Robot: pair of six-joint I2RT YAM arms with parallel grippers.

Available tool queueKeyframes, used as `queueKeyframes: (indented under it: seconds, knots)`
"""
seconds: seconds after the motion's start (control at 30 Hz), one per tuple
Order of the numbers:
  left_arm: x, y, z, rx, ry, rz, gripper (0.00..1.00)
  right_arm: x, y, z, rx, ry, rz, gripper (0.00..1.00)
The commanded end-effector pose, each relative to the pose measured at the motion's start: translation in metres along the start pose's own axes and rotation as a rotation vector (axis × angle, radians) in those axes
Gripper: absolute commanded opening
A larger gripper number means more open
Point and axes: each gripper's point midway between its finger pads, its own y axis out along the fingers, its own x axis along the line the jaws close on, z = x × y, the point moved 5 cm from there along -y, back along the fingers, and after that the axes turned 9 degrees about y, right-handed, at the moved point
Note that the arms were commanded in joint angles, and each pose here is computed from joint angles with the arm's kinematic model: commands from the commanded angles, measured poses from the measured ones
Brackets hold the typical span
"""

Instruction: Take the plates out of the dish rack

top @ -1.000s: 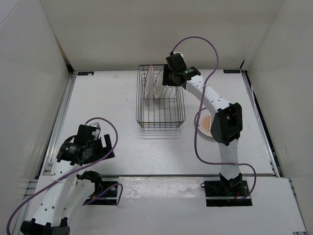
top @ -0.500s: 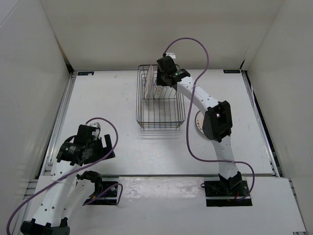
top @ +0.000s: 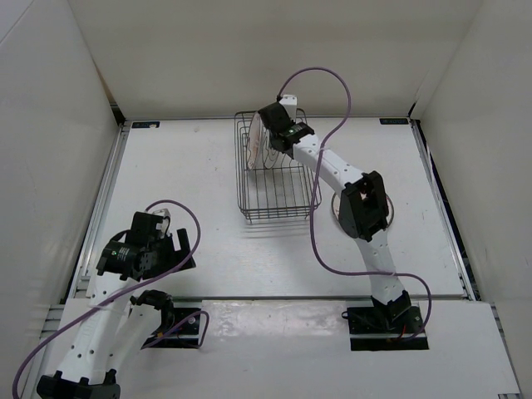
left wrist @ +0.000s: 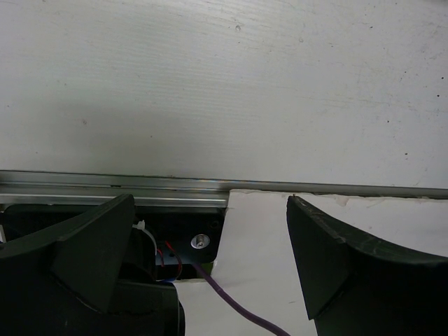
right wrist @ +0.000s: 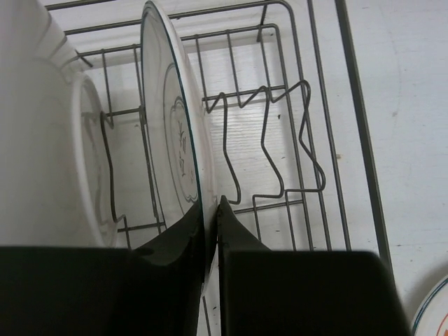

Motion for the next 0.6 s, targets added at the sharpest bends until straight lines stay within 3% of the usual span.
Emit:
queueKeyframes:
  seconds: [0.0, 0.33, 0.57]
  knots:
    - [-0.001, 0.001, -0.003, -0.016, -0.002, 0.015, 1.0, 0.002, -0.018, -0.027, -0.109, 0.017, 0.022, 0.04]
    - [-0.001, 0.001, -0.004, -0.02, -0.008, 0.013, 1.0, 0.017, -0.062, -0.069, -0.261, 0.067, 0.012, 0.0]
    - [0.0, 0.002, -0.004, -0.016, -0.012, 0.007, 1.0, 0.002, -0.137, -0.132, -0.45, 0.08, 0.031, 0.0]
